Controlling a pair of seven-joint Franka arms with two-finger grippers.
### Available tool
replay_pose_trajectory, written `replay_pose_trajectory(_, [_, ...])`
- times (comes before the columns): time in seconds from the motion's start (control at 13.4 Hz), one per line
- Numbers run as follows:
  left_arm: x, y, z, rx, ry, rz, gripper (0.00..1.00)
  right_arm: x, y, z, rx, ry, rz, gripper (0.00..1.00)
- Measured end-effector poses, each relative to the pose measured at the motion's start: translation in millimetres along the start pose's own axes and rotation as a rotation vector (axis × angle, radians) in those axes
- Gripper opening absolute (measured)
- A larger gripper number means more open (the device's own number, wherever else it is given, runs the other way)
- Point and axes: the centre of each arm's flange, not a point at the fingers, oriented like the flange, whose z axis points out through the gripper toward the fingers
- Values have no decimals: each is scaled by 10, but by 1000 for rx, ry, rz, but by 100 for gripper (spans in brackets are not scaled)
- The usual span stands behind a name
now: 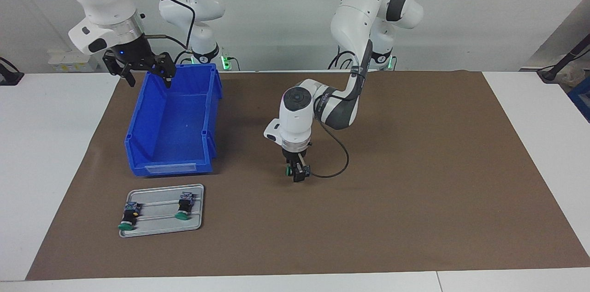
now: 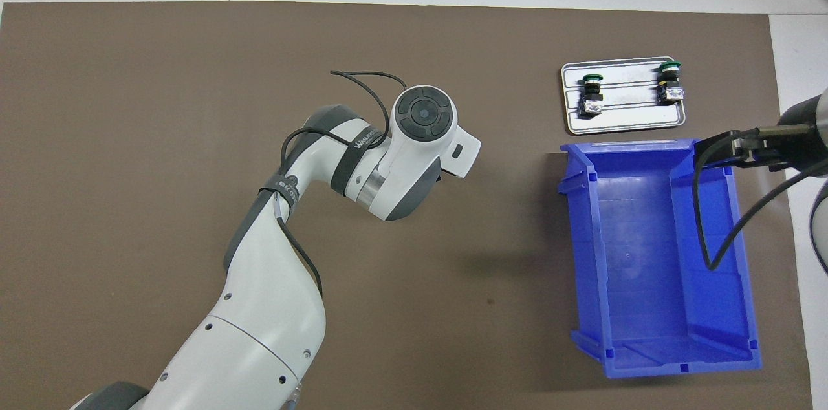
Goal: Place and press button with both arms
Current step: 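Reach the left gripper over the green-capped part on the table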
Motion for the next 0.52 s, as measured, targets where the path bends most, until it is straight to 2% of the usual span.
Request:
replay_pose_trajectory(0.07, [1,-2,-2,3,0,2,56,19,12,-6,8,15,-7,97])
replay_pose_trajectory(0.22, [3,-7,-7,10,0,4,33,41,4,-13,35,34,-5,97])
replay_pose_trajectory(0.52, [4,-10,-9,12,1,4,33,44,-3,-7,42,36,-4,97])
